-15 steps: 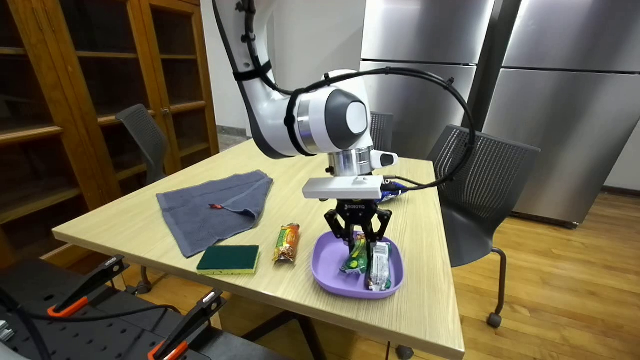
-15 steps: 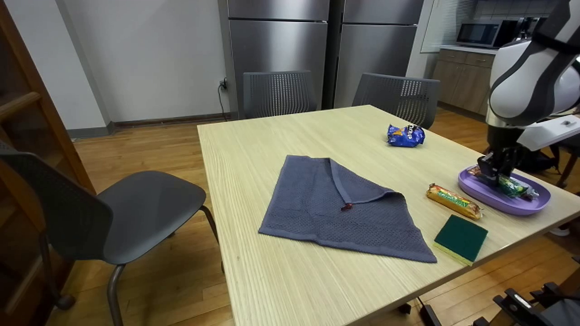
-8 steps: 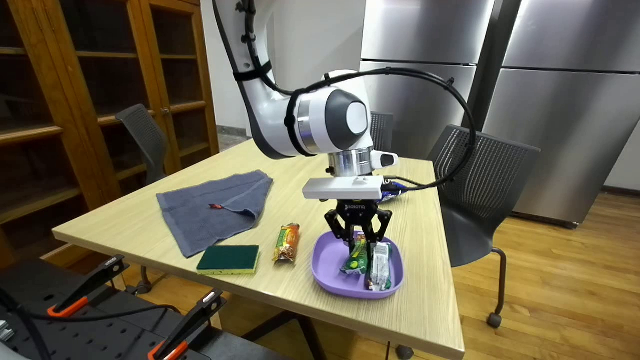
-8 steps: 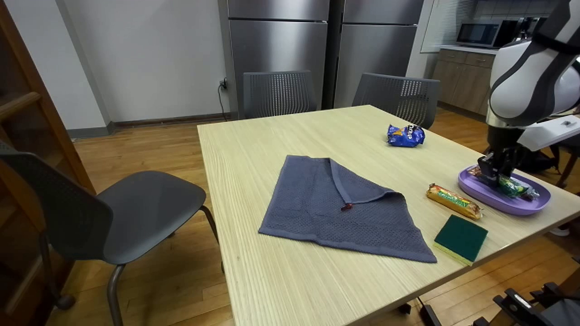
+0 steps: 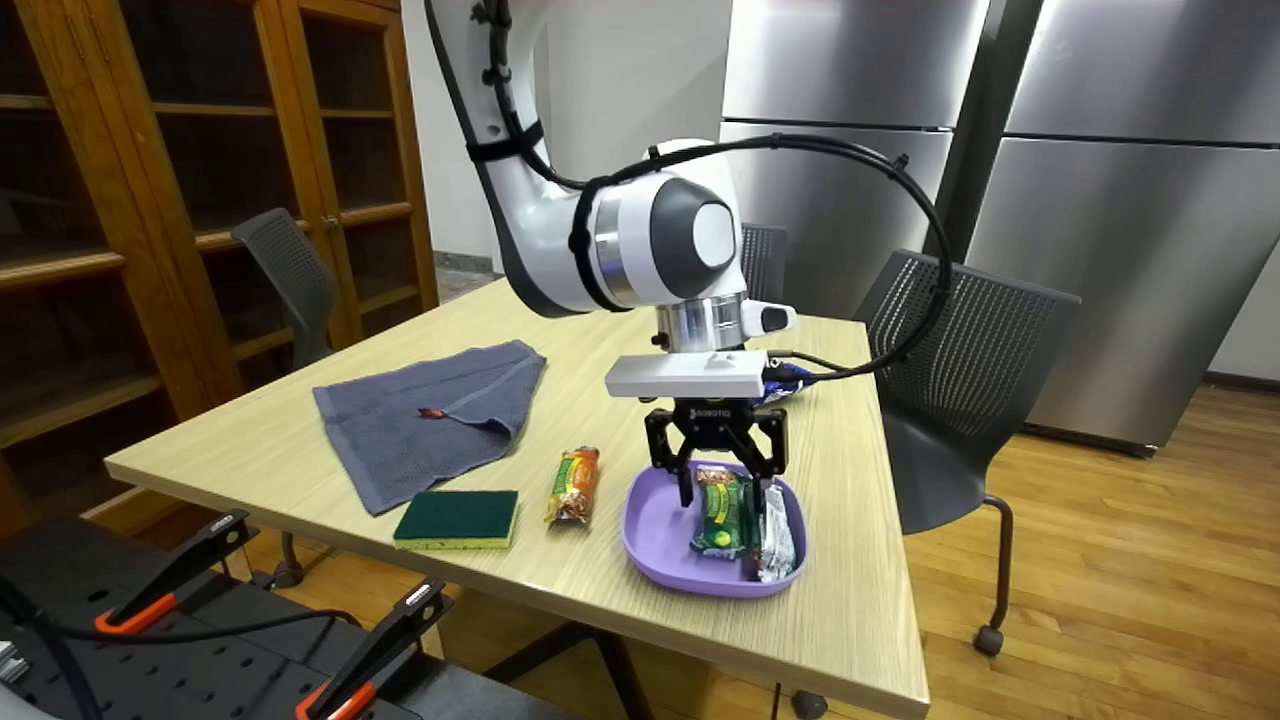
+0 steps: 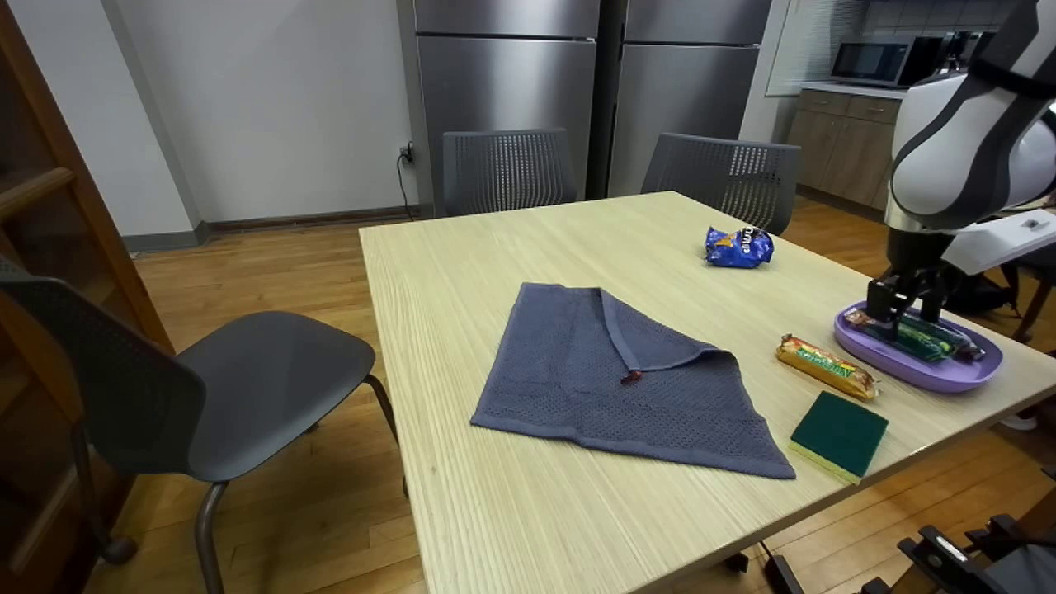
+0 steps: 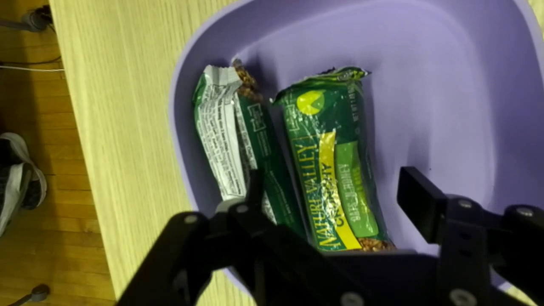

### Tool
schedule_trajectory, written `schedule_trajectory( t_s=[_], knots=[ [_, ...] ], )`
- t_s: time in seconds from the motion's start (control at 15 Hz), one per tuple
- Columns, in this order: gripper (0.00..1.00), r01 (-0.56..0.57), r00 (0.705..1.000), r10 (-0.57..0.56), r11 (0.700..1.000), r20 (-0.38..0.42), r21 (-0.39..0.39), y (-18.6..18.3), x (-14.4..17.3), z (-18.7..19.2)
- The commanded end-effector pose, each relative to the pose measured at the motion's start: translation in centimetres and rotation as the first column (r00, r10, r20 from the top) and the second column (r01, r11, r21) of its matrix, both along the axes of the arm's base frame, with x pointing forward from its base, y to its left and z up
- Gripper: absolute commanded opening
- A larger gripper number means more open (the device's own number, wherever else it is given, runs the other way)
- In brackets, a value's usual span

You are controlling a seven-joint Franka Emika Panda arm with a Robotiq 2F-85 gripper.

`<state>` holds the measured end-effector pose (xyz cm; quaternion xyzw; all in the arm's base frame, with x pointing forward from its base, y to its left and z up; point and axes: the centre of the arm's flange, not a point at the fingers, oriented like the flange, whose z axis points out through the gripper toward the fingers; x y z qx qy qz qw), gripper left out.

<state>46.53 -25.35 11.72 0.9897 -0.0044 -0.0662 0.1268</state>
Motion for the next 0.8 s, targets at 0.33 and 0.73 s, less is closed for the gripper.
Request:
schedule_trajectory(
  t_s=[0.33, 0.73],
  knots=[
    [1.0, -0.043, 0.999, 0.041, 0.998, 0.03, 0.054, 0.9, 0.3, 2.9],
    [1.0, -0.072, 0.996, 0.066, 0.99, 0.053, 0.119, 3.1, 0.8, 4.0]
  ],
)
